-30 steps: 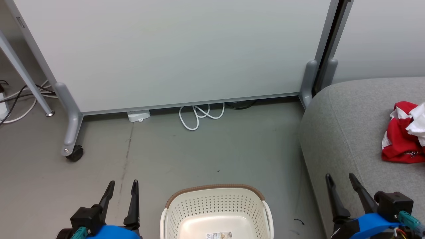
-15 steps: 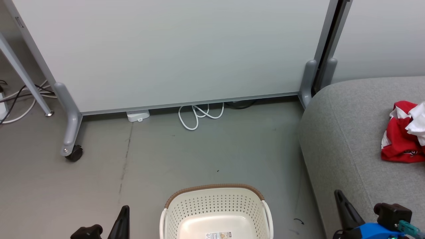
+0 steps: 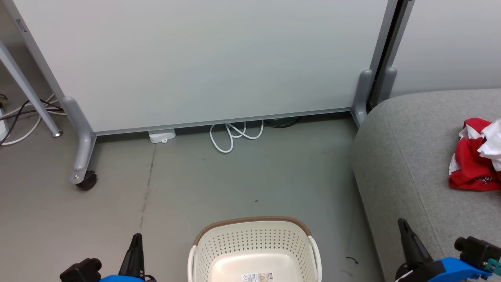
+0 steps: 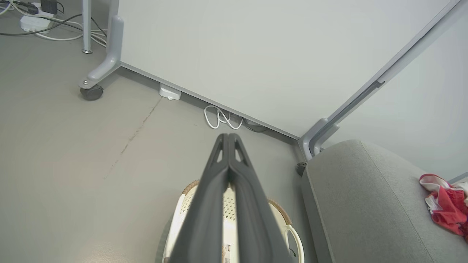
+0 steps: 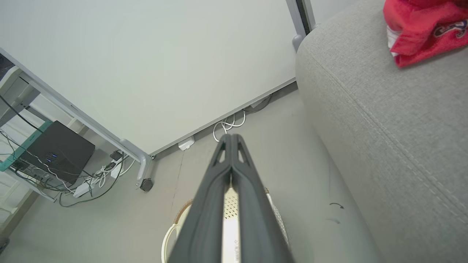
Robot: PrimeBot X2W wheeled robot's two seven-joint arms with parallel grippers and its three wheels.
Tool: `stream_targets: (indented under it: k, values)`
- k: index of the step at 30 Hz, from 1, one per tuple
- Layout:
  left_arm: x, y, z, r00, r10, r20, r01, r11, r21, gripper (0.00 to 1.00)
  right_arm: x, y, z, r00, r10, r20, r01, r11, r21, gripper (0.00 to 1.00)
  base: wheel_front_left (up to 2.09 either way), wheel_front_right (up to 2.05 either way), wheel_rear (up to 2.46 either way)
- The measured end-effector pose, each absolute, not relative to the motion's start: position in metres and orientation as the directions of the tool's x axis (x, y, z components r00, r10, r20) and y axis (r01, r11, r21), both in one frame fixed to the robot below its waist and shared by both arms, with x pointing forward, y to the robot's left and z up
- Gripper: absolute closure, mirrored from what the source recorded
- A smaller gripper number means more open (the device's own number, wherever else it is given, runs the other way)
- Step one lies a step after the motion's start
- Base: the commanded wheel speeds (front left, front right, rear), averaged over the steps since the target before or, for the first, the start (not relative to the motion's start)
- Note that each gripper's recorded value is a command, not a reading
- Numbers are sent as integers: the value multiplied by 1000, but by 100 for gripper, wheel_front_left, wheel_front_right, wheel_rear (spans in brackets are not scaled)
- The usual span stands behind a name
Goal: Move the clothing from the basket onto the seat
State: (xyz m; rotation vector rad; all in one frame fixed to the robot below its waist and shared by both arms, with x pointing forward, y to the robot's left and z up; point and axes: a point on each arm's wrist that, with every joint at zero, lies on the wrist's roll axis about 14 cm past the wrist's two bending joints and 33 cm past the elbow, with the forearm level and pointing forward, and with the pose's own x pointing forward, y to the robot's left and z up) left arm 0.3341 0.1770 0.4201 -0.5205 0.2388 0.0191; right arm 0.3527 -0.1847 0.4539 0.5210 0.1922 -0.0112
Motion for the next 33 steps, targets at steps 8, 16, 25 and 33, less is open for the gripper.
stream_targets:
  k: [8, 16, 25, 33]
  values:
    - [341, 182, 428, 975, -21, -219, -114, 802, -587, 100, 357, -186, 459, 985, 32, -170, 77, 800, 594, 100, 0, 0, 0]
    - [347, 185, 435, 978, -9, -209, -138, 721, -679, 100, 361, -188, 463, 987, 26, -157, 90, 720, 688, 100, 0, 0, 0]
    - [354, 189, 443, 982, 1, -191, -148, 636, -757, 100, 365, -189, 469, 990, 23, -138, 92, 635, 767, 100, 0, 0, 0]
    - [359, 190, 450, 984, 4, -177, -149, 562, -814, 100, 369, -191, 474, 992, 19, -123, 91, 563, 821, 100, 0, 0, 0]
